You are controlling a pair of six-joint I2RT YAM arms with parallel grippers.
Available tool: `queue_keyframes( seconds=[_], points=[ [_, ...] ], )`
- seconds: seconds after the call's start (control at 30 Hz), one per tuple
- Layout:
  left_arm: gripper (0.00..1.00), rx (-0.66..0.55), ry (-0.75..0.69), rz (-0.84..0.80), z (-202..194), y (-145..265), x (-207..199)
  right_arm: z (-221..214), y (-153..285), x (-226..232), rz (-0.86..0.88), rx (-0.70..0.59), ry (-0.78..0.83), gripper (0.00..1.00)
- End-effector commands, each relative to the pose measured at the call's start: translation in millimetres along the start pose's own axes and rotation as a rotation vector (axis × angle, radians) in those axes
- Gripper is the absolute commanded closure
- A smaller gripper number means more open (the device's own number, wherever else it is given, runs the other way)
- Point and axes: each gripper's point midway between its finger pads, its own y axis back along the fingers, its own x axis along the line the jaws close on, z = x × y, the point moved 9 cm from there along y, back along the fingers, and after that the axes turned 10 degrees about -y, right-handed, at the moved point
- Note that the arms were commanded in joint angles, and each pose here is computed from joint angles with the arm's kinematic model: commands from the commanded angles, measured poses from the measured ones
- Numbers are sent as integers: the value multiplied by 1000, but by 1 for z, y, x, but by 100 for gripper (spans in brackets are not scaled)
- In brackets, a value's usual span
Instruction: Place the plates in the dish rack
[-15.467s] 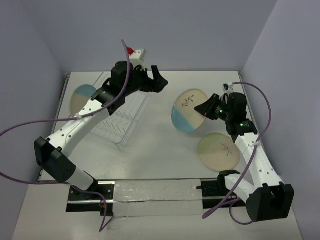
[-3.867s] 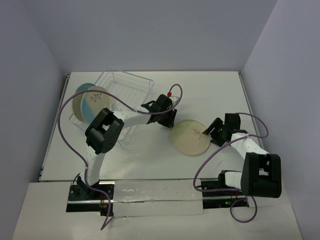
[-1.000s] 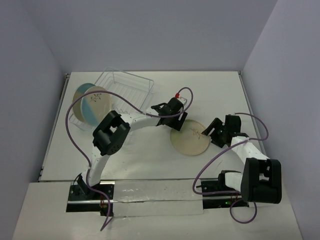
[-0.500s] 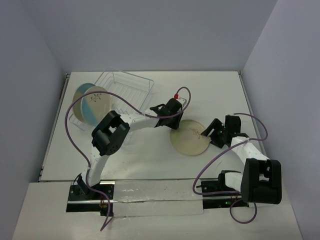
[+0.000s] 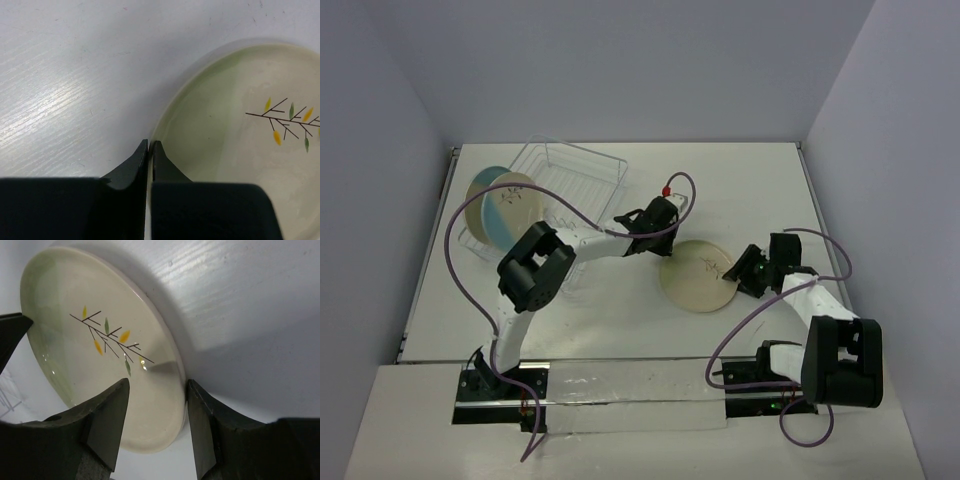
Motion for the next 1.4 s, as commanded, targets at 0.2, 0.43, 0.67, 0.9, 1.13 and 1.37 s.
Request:
queue_keyframes(
  seconds=[0.2,0.43,0.67,0.9,1.13,1.37],
  points=[
    [100,289,38,-114,-85,-16,-10,14,42,64,349,-24,47,49],
    [100,274,68,-156,-85,-12,-14,18,56,82,423,-56,52,50],
    [100,274,74,-199,-86,-12,-18,14,40,91,438,-14,33,51],
    [100,260,75,-192,-83,-8,-17,19,35,97,435,-26,17,57],
    [100,235,73,-208,-75,-3,-19,15,32,99,418,-34,4,100],
    [96,108,64,-282,-34,21,-21,20,40,104,424,-86,8,100]
  ],
)
